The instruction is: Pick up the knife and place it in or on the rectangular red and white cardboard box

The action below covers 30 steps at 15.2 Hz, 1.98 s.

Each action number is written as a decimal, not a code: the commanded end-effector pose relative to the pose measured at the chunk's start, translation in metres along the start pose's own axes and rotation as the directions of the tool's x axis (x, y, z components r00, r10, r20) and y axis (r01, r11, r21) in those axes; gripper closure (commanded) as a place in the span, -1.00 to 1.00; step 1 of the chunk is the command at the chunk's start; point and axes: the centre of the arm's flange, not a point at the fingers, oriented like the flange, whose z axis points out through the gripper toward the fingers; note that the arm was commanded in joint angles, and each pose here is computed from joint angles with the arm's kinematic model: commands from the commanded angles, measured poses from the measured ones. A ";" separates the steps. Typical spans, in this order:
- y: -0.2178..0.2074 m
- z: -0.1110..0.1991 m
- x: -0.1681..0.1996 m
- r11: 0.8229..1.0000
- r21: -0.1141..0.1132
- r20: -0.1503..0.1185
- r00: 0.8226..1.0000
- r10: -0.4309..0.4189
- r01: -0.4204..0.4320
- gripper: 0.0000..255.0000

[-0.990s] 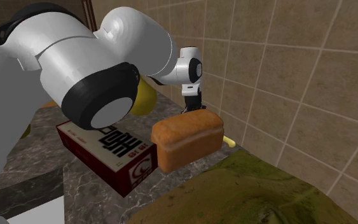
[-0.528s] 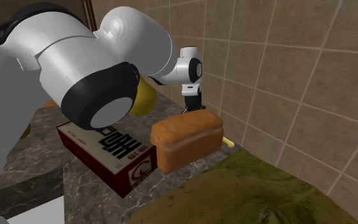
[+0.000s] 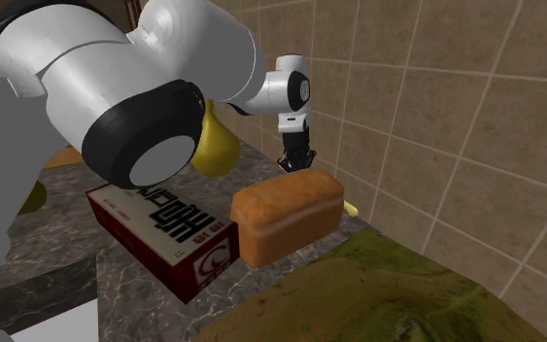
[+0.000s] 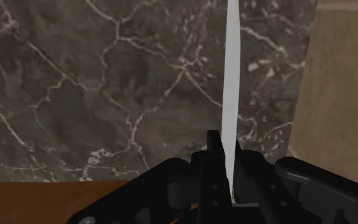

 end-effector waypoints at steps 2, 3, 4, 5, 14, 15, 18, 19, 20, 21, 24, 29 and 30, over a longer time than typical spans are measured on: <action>0.000 -0.016 0.002 1.000 -0.001 0.000 1.000 0.000 0.000 1.00; 0.000 -0.021 0.003 1.000 -0.001 0.000 1.000 0.000 0.000 1.00; 0.000 -0.026 0.004 1.000 -0.001 0.000 1.000 0.000 0.000 1.00; 0.000 -0.031 0.004 1.000 -0.001 0.000 1.000 0.000 0.000 1.00; -0.002 -0.078 0.011 1.000 -0.001 0.000 1.000 0.000 0.000 1.00; -0.002 -0.083 0.012 1.000 -0.001 0.000 1.000 0.000 0.000 1.00; -0.002 -0.099 0.014 1.000 -0.001 0.000 1.000 0.000 0.000 1.00; -0.002 -0.104 0.014 1.000 -0.001 0.000 1.000 0.000 0.000 1.00; -0.002 -0.110 0.015 1.000 -0.001 0.000 1.000 0.000 0.000 1.00; -0.003 -0.115 0.016 1.000 -0.001 0.000 1.000 0.000 0.000 1.00; -0.003 -0.131 0.018 1.000 -0.001 0.000 1.000 0.000 0.000 1.00; 0.062 -0.133 0.005 1.000 -0.001 0.000 1.000 0.000 0.000 1.00; 0.075 -0.134 0.002 1.000 -0.001 0.000 1.000 0.000 0.000 1.00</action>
